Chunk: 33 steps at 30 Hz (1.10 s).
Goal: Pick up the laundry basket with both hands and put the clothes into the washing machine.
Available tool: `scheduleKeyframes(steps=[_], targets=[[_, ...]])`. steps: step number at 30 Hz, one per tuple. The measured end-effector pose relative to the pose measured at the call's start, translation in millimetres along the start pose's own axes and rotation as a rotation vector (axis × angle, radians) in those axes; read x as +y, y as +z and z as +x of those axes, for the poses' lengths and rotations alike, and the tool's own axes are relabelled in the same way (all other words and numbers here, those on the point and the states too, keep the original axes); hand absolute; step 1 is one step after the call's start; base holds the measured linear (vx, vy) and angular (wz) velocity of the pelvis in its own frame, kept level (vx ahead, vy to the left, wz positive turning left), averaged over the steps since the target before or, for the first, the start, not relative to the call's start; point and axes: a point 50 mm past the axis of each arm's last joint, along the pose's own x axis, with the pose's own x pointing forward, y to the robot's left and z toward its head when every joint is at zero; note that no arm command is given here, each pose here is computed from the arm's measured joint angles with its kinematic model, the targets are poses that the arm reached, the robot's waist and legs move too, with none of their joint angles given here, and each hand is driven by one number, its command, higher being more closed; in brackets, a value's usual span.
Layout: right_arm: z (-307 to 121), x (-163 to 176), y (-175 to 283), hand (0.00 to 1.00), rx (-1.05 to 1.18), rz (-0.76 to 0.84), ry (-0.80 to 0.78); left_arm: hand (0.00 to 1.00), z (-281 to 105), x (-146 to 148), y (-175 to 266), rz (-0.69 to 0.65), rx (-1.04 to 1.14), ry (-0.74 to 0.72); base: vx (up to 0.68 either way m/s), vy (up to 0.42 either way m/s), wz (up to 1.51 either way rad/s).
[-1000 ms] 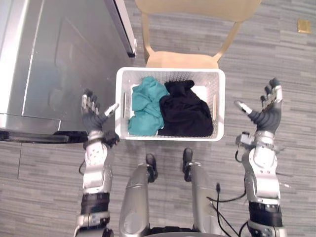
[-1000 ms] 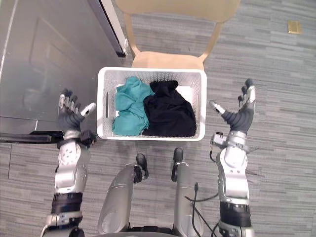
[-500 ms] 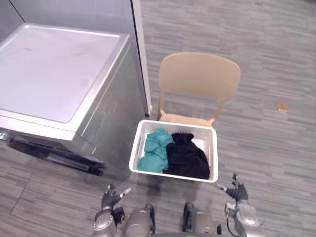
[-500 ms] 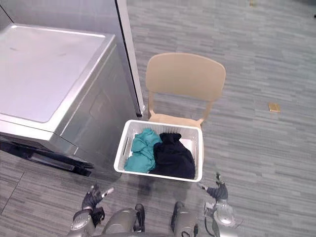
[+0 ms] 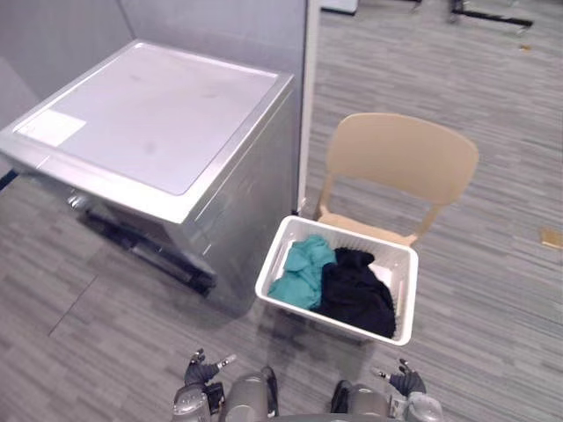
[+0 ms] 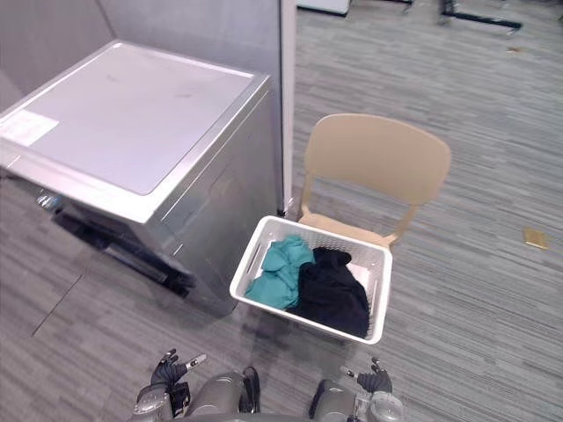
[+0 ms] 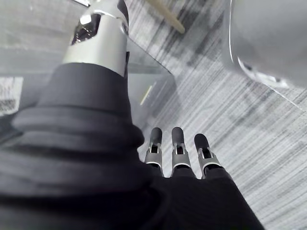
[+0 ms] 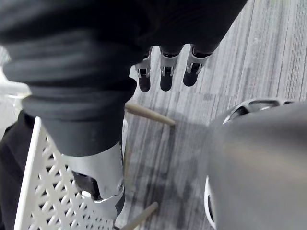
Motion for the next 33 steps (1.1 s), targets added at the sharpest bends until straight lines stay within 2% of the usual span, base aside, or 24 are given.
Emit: scheduleKeyframes(steps=[4,6,8,12,15,18,21,24,29,33], targets=[[3.8,-23.8,-12.3,0.00,0.074,-0.045,-0.059,0.00,4.1,-14.4,0.0,0.071,0.022,-0.038,-0.03,0.573,0.53],[3.7,-3.6,-18.1,0.00,0.121,0.004,-0.019,0.00,11.6,-3.8,18.1,0.142,-0.028,-0.027,-0.04,0.534,0.49],[2.0,10.5,-22.1,0.00,0.147,0.009,0.014,0.00,15.7,22.6,27.2,0.196,-0.053,0.028,0.00,0.272,0.09],[5.1,27.0,-6.5,0.00,0.104,-0.048,0.071,0.00,15.7,40.8,26.3,0.223,-0.051,0.075,-0.04,0.170,0.04],[6.8,38.1,19.5,0.00,-0.005,-0.103,0.114,0.00,13.4,31.2,17.4,0.205,-0.028,0.057,-0.04,-0.066,0.27],[9.1,37.2,49.1,0.00,-0.118,-0.114,0.115,0.00,10.0,3.4,9.7,0.169,-0.011,-0.003,-0.05,-0.072,0.52],[3.1,45.4,61.5,0.00,-0.196,-0.136,0.150,0.00,4.0,2.2,-3.1,0.133,0.015,0.002,0.02,-0.111,0.62],[-8.3,70.7,87.4,0.00,-0.321,-0.165,0.230,0.00,0.8,-1.9,-0.9,0.110,-0.012,-0.006,0.08,-0.089,0.98],[-36.5,105.9,159.9,0.00,-0.616,-0.139,0.334,0.00,-4.7,-12.0,3.9,0.072,-0.056,-0.025,0.08,-0.005,0.79],[-56.2,110.9,203.0,0.00,-0.779,-0.088,0.313,0.00,-6.7,-9.6,9.7,0.064,-0.096,-0.016,0.07,0.049,0.40]])
